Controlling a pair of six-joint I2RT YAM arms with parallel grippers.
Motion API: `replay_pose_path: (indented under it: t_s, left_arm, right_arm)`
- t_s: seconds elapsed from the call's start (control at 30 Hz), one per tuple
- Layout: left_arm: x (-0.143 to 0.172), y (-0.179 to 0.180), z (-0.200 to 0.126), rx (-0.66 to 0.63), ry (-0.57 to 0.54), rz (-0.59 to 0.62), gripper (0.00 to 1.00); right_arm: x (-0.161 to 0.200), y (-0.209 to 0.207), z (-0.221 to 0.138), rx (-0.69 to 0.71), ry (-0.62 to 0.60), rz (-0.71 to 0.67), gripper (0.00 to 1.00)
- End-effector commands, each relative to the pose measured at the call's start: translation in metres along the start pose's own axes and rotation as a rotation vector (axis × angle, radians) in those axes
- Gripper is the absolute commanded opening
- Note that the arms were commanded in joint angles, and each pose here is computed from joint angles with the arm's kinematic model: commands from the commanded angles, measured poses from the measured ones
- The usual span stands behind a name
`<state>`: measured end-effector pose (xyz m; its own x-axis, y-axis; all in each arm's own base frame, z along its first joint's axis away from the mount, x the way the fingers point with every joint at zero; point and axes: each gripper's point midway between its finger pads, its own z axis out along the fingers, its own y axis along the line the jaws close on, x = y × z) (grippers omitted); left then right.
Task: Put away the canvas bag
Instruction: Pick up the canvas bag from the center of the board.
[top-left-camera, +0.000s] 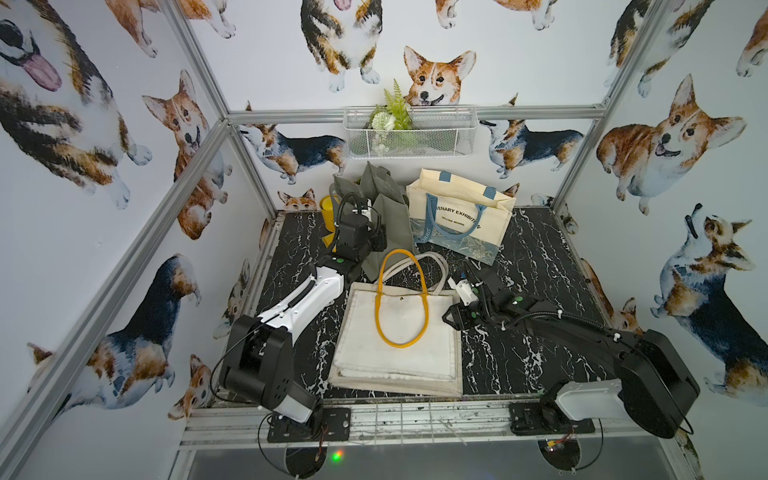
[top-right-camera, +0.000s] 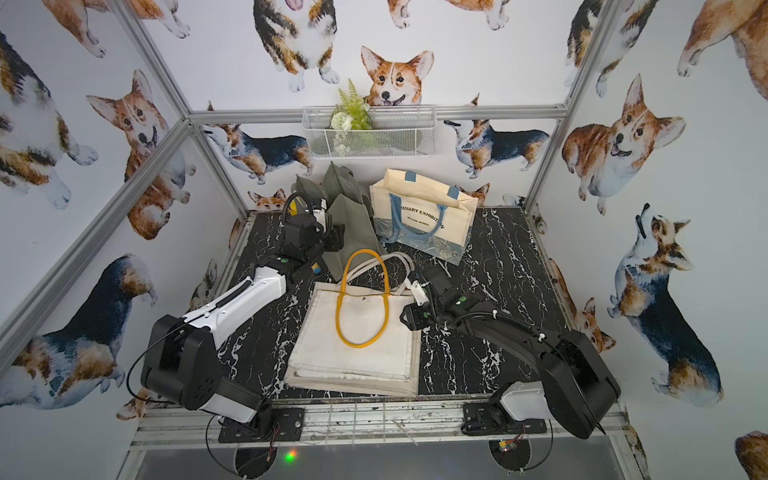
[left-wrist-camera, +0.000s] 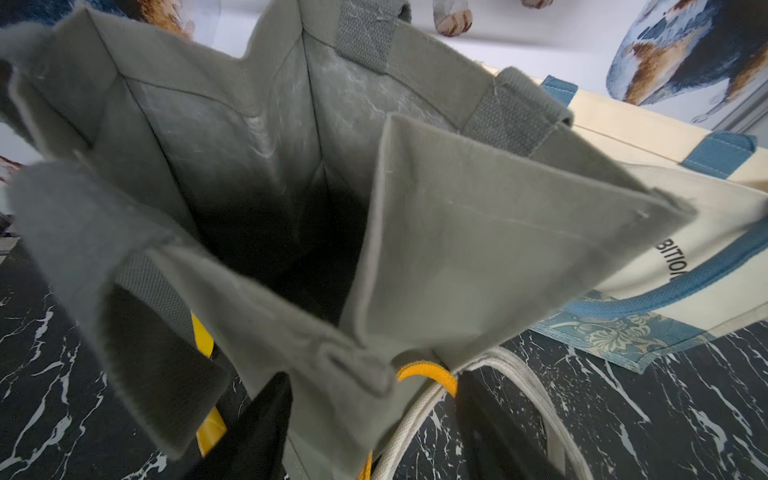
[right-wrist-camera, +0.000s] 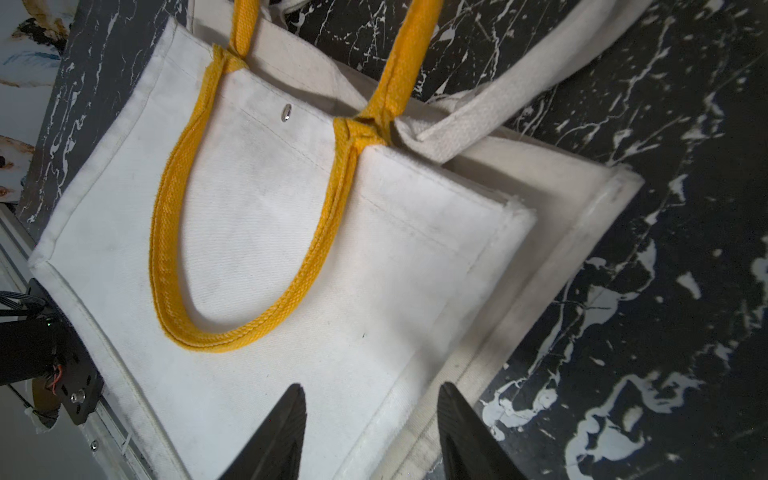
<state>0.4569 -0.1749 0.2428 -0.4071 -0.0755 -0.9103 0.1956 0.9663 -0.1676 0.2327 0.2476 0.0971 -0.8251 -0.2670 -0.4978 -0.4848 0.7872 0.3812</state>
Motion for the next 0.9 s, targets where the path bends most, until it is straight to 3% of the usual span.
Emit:
replay_pose_path:
  t_s: [0.0, 0.1, 0.27, 0.57, 0.87]
  left_arm:
    - [-0.011, -0.001, 0.002, -0.002, -0.044, -0.013, 0.29]
    - [-0.014, 0.000, -0.001, -0.008, -0.066, -0.022, 0.00]
    - [-0.031, 0.005, -0.019, -0.024, -0.137, -0.025, 0.00]
    - [-0.102, 0.007, -0.084, -0.035, -0.388, -0.021, 0.00]
    - [-0.127, 0.008, -0.136, -0.027, -0.446, -0.008, 0.00]
  right_arm:
    - [-0.006, 0.002, -0.003, -0.011, -0.042, -0.005, 0.53]
    - [-0.004, 0.003, -0.004, -0.018, -0.046, -0.011, 0.51]
    - [0.000, 0.002, -0.005, -0.024, -0.057, -0.013, 0.50]
    - [-0.008, 0.007, -0.006, -0.040, -0.071, -0.033, 0.50]
    - [-0.023, 0.015, -0.019, -0.045, -0.119, -0.099, 0.55]
